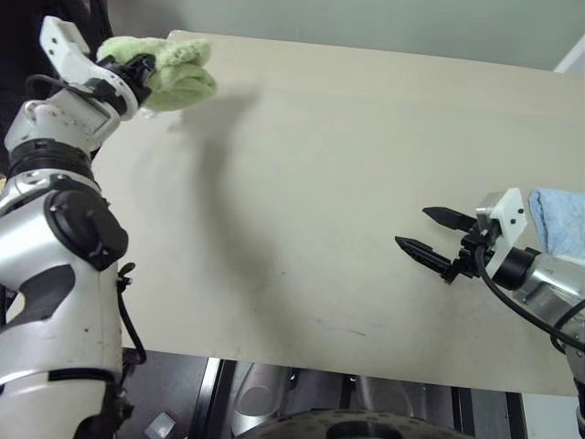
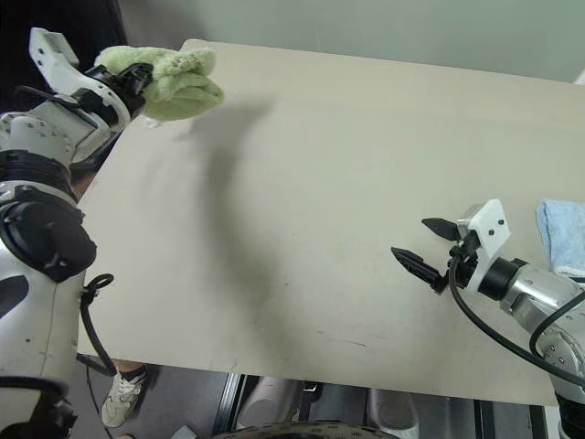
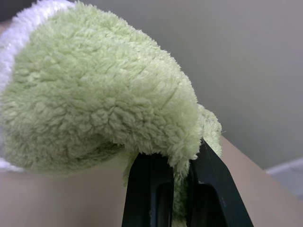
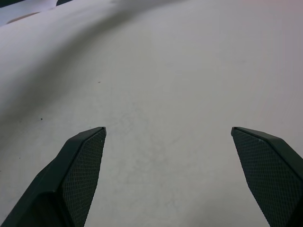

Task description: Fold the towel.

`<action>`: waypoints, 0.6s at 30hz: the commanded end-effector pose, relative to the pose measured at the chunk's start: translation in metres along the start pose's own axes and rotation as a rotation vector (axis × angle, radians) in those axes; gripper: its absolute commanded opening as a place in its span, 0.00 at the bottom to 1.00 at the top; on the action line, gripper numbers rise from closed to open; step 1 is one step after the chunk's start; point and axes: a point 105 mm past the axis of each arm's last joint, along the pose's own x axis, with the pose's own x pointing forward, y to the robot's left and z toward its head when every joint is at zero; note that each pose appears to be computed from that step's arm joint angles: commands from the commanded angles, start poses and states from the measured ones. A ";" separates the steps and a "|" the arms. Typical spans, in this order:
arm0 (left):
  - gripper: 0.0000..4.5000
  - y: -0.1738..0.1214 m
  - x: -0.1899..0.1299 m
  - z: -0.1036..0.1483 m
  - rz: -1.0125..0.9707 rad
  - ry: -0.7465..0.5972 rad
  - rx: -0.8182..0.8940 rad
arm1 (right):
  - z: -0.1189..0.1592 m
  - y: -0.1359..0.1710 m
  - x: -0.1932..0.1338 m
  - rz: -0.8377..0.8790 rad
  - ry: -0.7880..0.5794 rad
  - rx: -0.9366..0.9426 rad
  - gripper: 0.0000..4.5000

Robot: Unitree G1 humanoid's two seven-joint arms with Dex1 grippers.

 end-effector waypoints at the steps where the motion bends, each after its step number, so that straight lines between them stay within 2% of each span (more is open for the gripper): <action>1: 0.01 0.021 -0.012 0.018 0.061 -0.074 0.081 | 0.008 0.002 -0.007 -0.001 -0.019 -0.037 1.00; 7: 0.01 0.054 -0.019 -0.016 0.123 0.018 0.080 | 0.005 0.000 -0.012 -0.004 0.007 -0.044 1.00; 12: 0.01 0.082 -0.029 -0.051 0.180 0.071 -0.049 | 0.004 -0.002 -0.014 -0.002 0.017 -0.049 1.00; 16: 0.01 0.088 -0.033 -0.057 0.196 0.069 -0.136 | 0.004 -0.003 -0.015 0.003 0.025 -0.053 1.00; 18: 0.01 0.092 -0.036 -0.064 0.201 0.104 -0.099 | 0.004 -0.004 -0.015 0.005 0.025 -0.056 1.00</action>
